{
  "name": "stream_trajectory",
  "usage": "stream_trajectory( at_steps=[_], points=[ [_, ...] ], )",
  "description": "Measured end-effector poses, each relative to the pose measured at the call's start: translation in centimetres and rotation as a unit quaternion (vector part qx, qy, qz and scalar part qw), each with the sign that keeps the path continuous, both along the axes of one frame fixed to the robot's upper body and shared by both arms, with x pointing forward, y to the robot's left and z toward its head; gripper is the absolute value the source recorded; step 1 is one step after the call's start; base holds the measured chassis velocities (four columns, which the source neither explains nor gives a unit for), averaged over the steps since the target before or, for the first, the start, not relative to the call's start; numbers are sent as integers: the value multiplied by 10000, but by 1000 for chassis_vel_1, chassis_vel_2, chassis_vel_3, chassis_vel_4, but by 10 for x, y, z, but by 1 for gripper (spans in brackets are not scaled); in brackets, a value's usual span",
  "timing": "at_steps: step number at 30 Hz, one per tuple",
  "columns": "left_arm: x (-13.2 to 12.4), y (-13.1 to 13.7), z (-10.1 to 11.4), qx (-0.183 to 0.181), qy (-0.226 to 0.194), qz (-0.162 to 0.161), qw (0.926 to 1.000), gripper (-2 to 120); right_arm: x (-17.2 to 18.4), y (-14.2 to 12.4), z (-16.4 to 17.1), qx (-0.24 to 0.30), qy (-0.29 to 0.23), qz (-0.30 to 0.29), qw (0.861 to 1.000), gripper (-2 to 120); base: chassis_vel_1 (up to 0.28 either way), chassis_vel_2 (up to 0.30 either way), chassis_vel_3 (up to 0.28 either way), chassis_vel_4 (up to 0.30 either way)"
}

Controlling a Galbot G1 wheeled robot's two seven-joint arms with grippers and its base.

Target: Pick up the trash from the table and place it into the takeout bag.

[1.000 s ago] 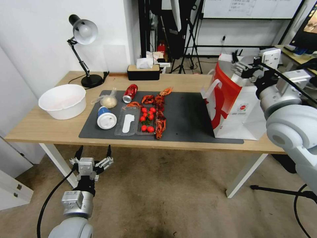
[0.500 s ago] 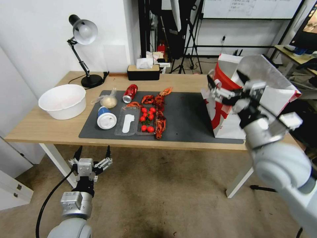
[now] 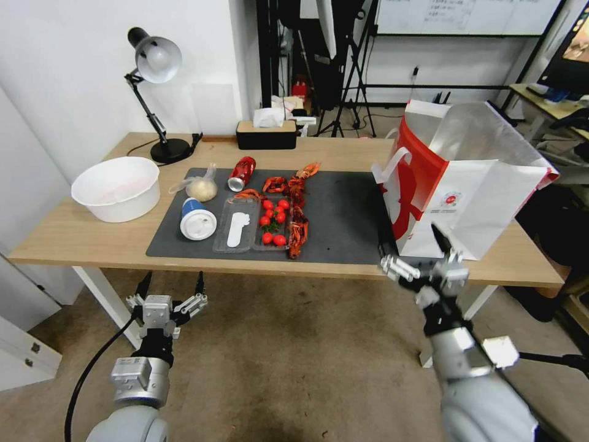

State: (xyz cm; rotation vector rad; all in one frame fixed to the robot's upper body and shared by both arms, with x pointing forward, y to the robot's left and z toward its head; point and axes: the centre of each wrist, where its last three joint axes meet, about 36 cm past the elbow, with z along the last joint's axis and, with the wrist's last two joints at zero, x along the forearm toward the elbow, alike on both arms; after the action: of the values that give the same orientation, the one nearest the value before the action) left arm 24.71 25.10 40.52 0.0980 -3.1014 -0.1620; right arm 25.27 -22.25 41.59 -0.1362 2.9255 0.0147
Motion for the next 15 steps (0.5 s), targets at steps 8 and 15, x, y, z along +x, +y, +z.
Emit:
stream_trajectory(
  at_steps=[8,15],
  points=[
    [1,2,-4,22,0,-18,10000,100,-17,0,-45,-48,220,-286,9993,100,0,0,0,0],
    [2,3,-8,35,18,-23,10000,100,-21,-3,-68,-93,338,-412,9985,100,0,0,0,0]
  ],
)
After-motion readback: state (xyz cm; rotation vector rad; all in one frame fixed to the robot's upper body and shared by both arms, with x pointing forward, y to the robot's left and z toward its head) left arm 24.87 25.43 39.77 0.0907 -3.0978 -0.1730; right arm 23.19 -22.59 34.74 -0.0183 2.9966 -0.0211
